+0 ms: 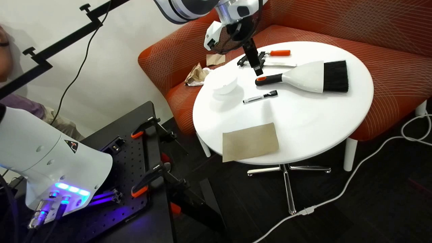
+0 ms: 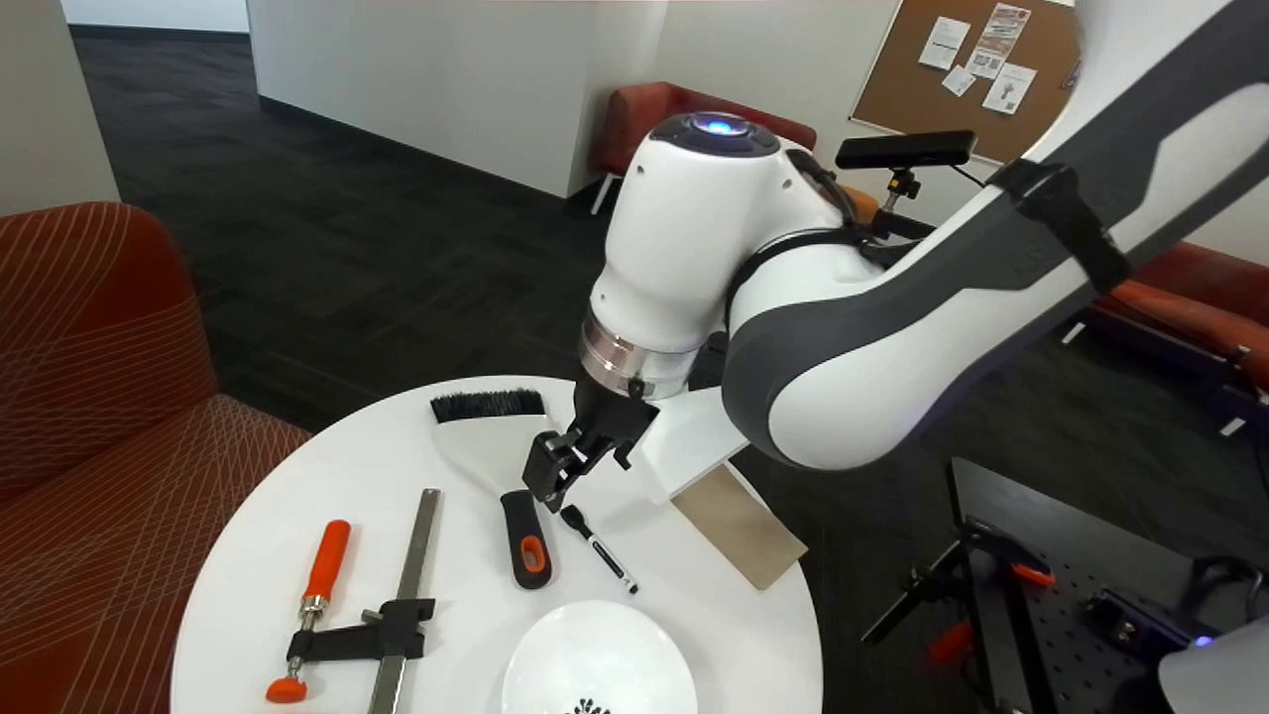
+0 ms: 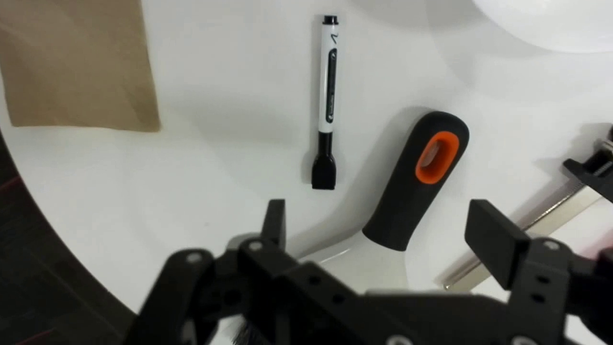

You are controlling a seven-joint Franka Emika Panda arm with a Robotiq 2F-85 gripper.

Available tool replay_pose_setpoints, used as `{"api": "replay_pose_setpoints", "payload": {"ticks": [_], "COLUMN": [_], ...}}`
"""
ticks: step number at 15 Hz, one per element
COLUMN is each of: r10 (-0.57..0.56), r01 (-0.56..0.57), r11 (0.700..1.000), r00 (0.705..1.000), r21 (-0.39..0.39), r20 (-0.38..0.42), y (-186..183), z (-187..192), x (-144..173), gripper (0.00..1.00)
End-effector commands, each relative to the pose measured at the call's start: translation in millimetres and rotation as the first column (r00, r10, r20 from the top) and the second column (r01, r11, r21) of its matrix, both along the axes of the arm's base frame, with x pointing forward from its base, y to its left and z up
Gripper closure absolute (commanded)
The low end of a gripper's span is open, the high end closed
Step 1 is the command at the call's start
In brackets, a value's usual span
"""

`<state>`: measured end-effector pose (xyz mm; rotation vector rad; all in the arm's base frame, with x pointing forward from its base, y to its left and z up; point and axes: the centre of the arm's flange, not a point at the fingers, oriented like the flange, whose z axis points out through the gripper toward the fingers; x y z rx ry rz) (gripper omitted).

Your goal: Take the marker out of the bowl and put it on the table

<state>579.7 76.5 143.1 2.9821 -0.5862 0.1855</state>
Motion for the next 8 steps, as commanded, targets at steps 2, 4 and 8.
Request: {"api": "replay_pose_setpoints", "payload": {"ticks": [2, 4, 8], "r10": [0.016, 0.01, 0.011], "r01": [-0.017, -0.01, -0.011], "r11": [1.0, 1.0, 1.0], "r00": [0.998, 0.999, 0.999], "r21": [0.018, 0.013, 0.015], "r20": [0.061, 0.043, 0.043], "y": [1, 3, 3], "z": [34, 21, 24], "x": [-29, -13, -18], "gripper": [0.0, 0.0, 0.0]}}
